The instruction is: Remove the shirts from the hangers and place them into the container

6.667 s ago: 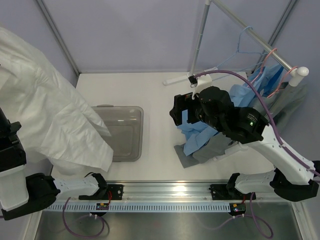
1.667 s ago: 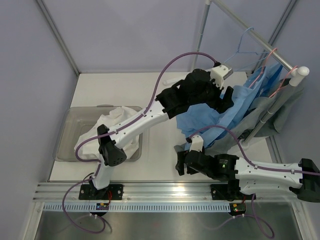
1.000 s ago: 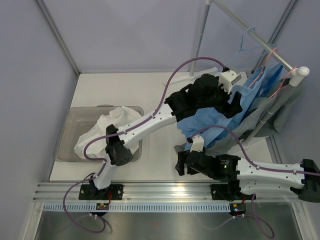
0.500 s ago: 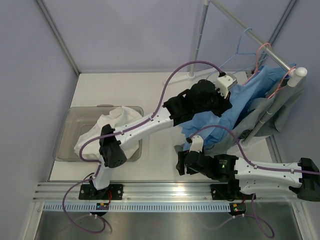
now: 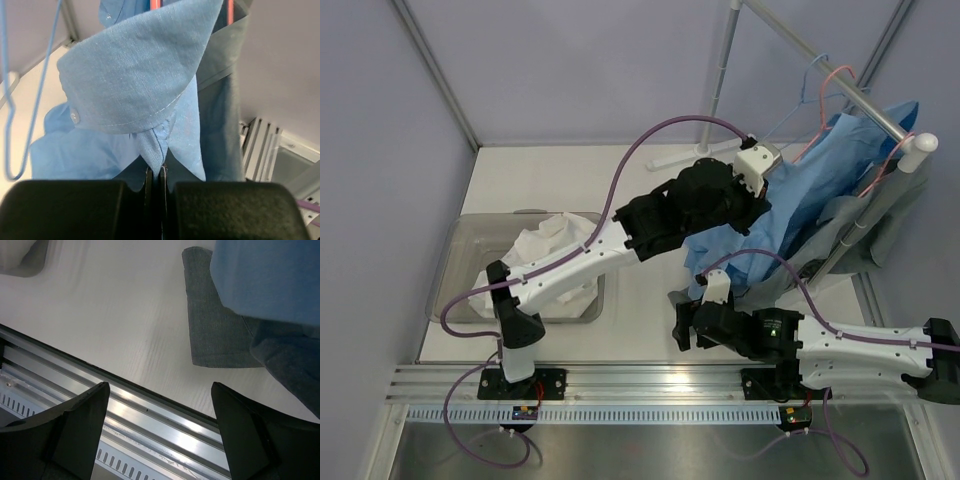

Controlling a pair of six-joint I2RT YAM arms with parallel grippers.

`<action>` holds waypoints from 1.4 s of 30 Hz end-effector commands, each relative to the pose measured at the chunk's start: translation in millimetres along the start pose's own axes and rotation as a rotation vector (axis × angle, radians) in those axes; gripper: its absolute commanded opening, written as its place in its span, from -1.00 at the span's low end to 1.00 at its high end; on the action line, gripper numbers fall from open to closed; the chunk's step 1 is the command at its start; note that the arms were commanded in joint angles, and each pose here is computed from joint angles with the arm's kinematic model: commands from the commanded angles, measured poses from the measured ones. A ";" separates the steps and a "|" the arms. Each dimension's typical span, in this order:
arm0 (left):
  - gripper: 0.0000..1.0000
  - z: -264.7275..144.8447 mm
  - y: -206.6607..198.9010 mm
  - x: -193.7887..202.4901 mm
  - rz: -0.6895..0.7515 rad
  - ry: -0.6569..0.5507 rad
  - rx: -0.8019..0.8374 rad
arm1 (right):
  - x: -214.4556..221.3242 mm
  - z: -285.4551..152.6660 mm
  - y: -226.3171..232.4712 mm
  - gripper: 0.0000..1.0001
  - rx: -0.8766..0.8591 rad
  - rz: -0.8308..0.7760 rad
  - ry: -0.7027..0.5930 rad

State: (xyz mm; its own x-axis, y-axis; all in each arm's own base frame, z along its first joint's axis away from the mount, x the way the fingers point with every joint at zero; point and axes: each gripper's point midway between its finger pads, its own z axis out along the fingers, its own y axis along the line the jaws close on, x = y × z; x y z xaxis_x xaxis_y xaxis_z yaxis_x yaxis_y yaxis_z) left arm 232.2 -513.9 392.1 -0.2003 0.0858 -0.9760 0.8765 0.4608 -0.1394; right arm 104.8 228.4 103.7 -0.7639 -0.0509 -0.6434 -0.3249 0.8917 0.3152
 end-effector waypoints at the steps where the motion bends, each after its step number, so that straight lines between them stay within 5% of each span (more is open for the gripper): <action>1: -1.00 -51.8 16.5 -50.4 -0.024 -0.080 -0.117 | -21.9 -15.7 6.3 0.85 -0.010 -0.015 -0.059; 10: -1.00 -122.9 53.8 16.3 0.002 0.207 -0.315 | -56.4 -68.2 31.2 0.86 -0.132 -0.099 -0.110; 19: -1.00 -214.1 66.8 30.5 -0.013 0.260 -0.383 | -113.3 -114.8 84.1 0.91 -0.233 -0.151 -0.226; 25: -1.00 -251.3 68.4 62.0 -0.087 0.281 -0.393 | -208.9 -166.3 116.7 0.93 -0.170 -0.270 -0.445; 32: -1.00 -289.0 69.6 69.1 -0.142 0.249 -0.400 | -308.3 -224.6 136.5 0.56 -0.055 -0.389 -0.649; 42: -1.00 -301.6 44.9 63.4 -0.185 0.209 -0.250 | -337.2 -187.0 147.2 0.32 -0.115 -0.438 -0.638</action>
State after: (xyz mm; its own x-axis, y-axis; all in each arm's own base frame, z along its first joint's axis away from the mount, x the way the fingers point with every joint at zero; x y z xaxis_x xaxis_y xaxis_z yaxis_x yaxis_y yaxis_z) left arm 132.9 -208.5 354.6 -0.4685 0.2141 -0.8571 0.6512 0.7393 -0.1713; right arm 211.7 273.9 497.9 -0.1367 -0.0449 -0.9896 -0.5303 0.8471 0.0348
